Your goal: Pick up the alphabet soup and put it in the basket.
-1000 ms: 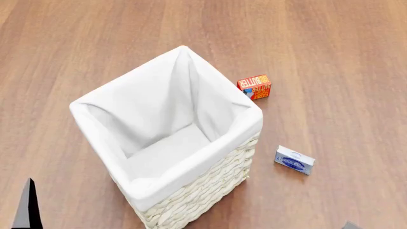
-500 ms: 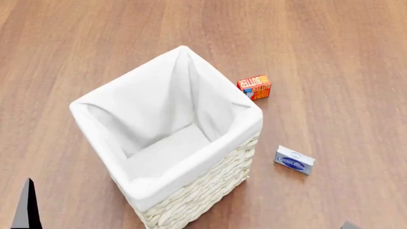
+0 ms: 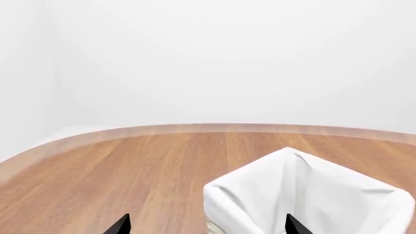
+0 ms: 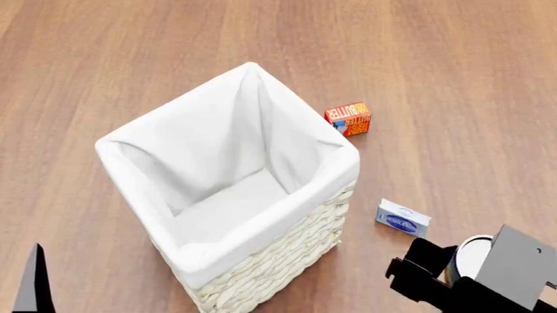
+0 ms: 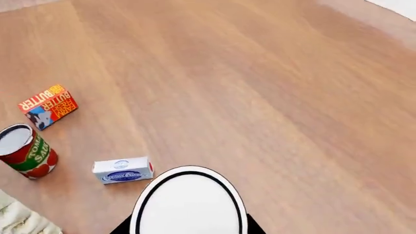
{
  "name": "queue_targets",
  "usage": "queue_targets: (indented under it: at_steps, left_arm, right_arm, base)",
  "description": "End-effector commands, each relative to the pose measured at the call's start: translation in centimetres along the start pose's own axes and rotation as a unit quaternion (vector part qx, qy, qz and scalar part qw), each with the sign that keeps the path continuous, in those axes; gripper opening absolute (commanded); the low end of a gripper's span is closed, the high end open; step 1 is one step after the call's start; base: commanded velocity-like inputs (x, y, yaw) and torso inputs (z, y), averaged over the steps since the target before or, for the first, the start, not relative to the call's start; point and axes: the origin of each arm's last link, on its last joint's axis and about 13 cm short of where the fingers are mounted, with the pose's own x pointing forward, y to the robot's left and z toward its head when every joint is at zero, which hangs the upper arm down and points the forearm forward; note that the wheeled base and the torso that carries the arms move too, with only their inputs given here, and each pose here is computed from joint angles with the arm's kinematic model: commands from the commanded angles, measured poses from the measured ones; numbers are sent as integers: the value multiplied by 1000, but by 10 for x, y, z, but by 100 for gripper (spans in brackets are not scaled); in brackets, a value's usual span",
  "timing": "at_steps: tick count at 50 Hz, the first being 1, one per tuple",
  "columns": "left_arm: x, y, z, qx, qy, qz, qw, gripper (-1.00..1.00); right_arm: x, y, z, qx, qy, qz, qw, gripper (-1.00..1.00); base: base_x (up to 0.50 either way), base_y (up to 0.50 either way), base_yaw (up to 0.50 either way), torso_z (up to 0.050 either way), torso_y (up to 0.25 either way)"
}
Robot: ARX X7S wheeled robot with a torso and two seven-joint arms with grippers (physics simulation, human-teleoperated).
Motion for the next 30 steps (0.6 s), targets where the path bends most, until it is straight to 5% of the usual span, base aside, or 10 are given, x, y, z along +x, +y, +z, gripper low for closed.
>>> queue_targets:
  at_steps: [1,9,20,30]
  left_arm:
    - [0,1,1,-1,-1,2,1000,100]
    - [-1,0,2,0,0,1,1000,100]
    - [-2,-1,4,2,-1,0,1000,100]
    - [-2,0,5,2,-1,1,1000,100]
  right_arm:
    - [-9,4,44,-14,-73,8,997,-100]
    - [-16,17,76,-21,-127,94,987,-100]
    - [-20,24,109,-82,-182,105,974,-100]
    - [-27,34,133,-136,-209,174,953,-100]
  base:
    - [0,0,0,0,0]
    - [0,0,0,0,0]
    - [0,0,0,0,0]
    - [0,0,0,0,2]
